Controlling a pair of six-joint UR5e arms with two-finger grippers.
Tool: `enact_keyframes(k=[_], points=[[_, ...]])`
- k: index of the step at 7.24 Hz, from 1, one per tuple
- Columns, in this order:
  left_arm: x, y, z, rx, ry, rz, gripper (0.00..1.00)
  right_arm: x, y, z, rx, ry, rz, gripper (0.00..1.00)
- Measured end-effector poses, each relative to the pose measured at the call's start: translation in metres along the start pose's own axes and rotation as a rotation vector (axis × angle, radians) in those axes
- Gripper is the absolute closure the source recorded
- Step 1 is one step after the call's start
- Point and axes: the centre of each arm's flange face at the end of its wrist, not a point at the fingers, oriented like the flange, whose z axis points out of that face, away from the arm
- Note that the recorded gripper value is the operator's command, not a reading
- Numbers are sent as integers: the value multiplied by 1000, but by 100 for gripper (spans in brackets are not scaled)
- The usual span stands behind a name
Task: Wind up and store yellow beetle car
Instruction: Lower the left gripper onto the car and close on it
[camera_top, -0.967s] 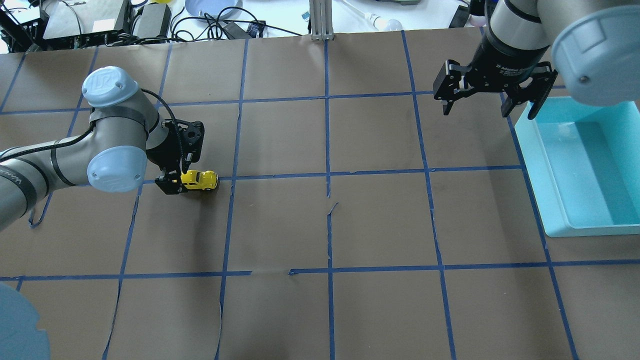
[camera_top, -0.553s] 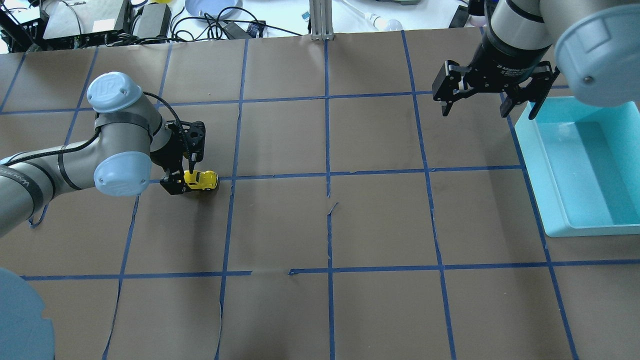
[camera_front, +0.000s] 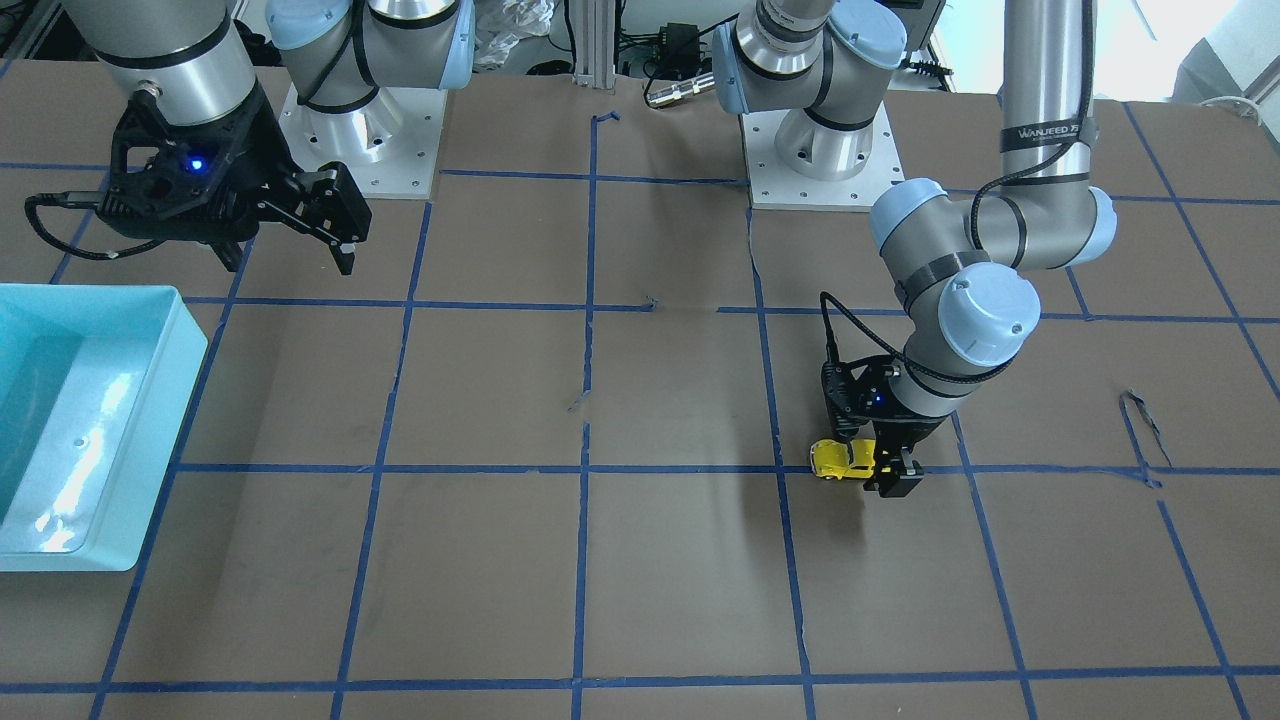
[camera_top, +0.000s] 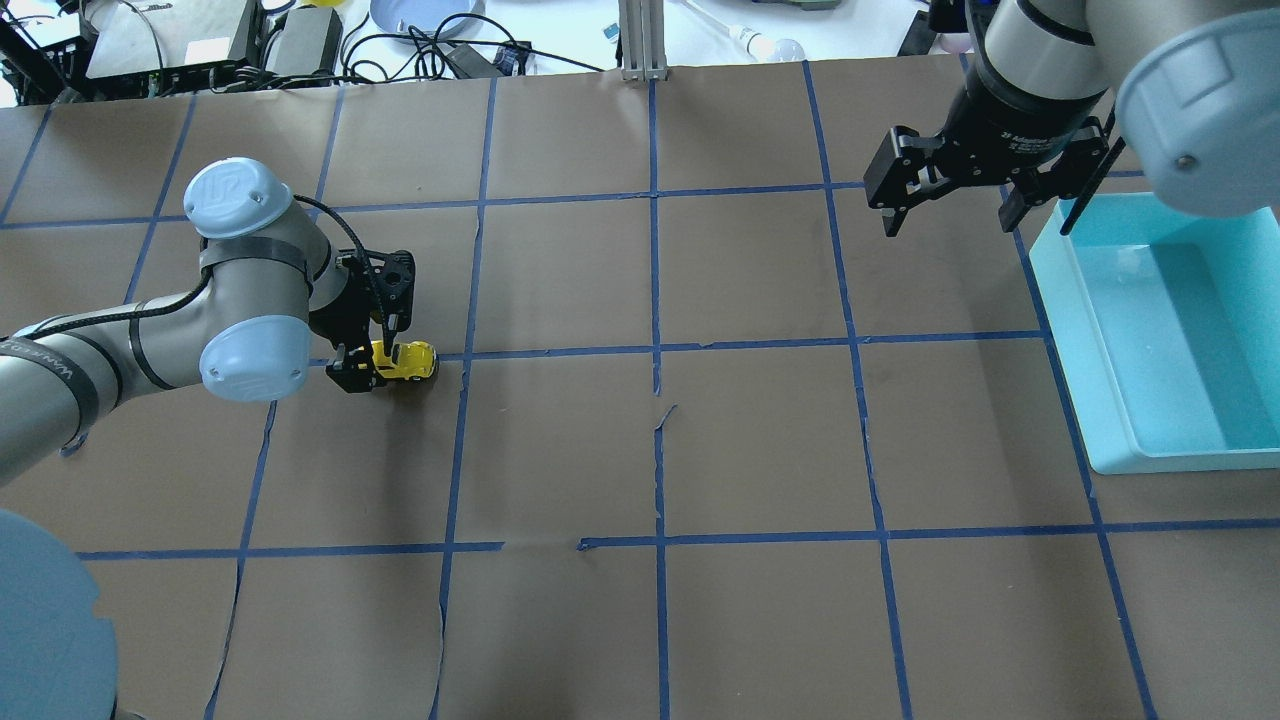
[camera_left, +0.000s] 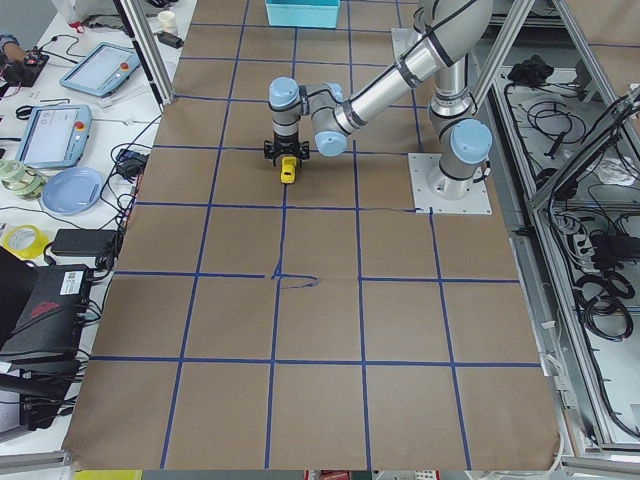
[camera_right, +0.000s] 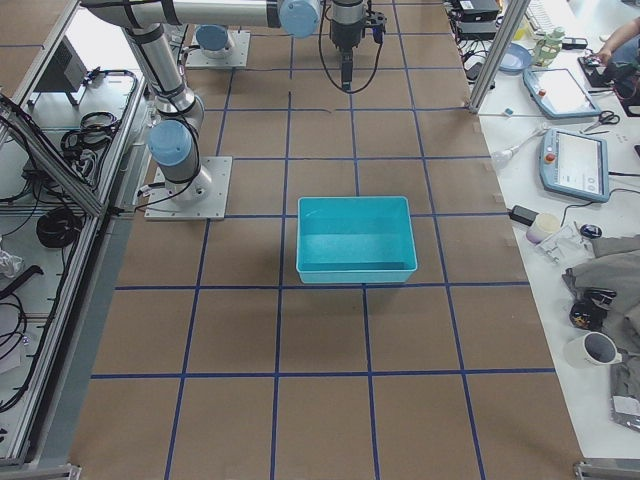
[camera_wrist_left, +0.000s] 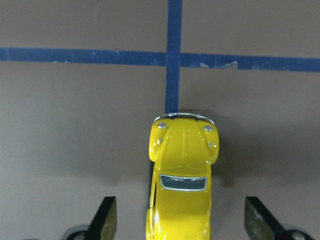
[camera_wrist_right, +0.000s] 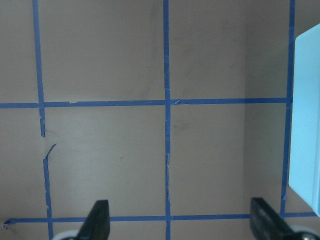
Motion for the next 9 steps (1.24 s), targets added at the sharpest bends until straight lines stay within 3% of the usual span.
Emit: enact_keyframes(k=[2, 3, 5, 6, 9], points=[[-1, 0, 7, 2, 11, -3, 18, 1, -1, 1, 0, 3, 1, 0], [-2, 0, 10, 2, 10, -3, 30, 1, -1, 1, -1, 6, 2, 0], [-3, 0, 11, 1, 2, 2, 72, 1, -1, 1, -1, 7, 3, 0], [-3, 0, 12, 1, 2, 3, 81, 1, -1, 1, -1, 7, 5, 0], [-2, 5, 13, -8, 7, -2, 83, 1, -1, 2, -2, 8, 12, 0]])
